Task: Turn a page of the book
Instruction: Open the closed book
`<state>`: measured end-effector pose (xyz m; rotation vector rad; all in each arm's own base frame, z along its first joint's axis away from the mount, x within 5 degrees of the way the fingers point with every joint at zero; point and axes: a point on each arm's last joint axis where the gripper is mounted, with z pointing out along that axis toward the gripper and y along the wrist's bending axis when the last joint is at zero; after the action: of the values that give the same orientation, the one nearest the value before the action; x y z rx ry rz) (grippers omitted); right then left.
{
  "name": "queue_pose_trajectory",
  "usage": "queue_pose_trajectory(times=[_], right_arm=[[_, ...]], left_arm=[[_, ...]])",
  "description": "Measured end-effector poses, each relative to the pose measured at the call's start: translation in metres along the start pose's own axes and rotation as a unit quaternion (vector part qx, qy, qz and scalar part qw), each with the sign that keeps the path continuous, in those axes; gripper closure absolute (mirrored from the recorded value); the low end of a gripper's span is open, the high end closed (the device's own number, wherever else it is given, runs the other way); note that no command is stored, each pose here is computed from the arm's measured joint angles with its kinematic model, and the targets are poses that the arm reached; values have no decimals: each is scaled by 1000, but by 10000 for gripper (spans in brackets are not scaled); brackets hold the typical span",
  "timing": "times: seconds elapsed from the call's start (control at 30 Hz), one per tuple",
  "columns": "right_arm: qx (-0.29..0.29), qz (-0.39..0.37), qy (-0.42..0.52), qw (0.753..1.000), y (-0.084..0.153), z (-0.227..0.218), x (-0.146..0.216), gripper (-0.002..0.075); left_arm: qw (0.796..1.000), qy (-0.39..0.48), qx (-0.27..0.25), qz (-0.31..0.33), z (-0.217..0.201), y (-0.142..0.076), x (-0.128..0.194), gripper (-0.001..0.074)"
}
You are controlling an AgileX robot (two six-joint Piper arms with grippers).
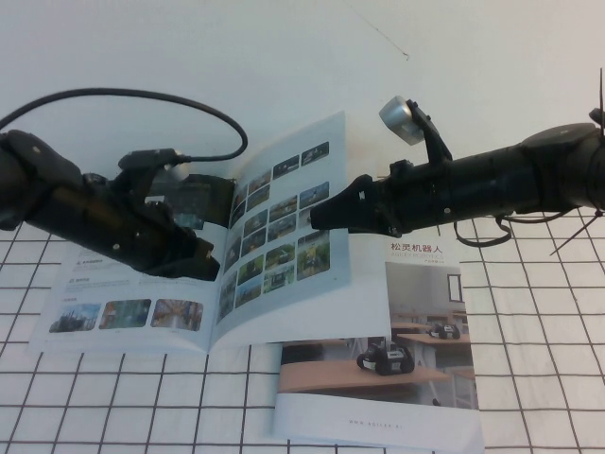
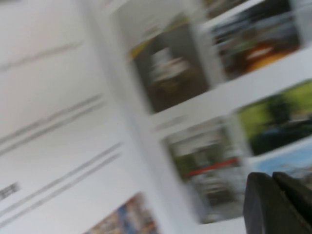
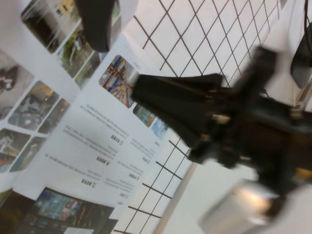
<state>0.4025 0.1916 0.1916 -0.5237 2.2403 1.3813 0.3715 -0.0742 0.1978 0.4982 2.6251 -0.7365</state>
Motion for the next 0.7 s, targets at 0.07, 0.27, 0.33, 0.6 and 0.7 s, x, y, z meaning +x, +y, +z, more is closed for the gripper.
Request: queue_pose_trajectory(times=[0.07,0.27,0.33,0.6,0.7], right_arm=[[0,-2,0,1000,0,0,0,307],[-2,-2,-3,1000,0,0,-1,307],[-3,-1,-5,1000,1,0,-1,307],[-4,1,-8,1000,1,0,-1,307],[-4,1,-8,1000,1,0,-1,307]], left_arm=[[999,-15,22,35,-15,-14,-3,737],[979,-42,57,189,-50,-70,-6,737],[968,-32,53,243,-53,-92,-3,737],[928,62,12,366,-30,-165,21,737],[920,70,-19,384,-18,-183,29,737]])
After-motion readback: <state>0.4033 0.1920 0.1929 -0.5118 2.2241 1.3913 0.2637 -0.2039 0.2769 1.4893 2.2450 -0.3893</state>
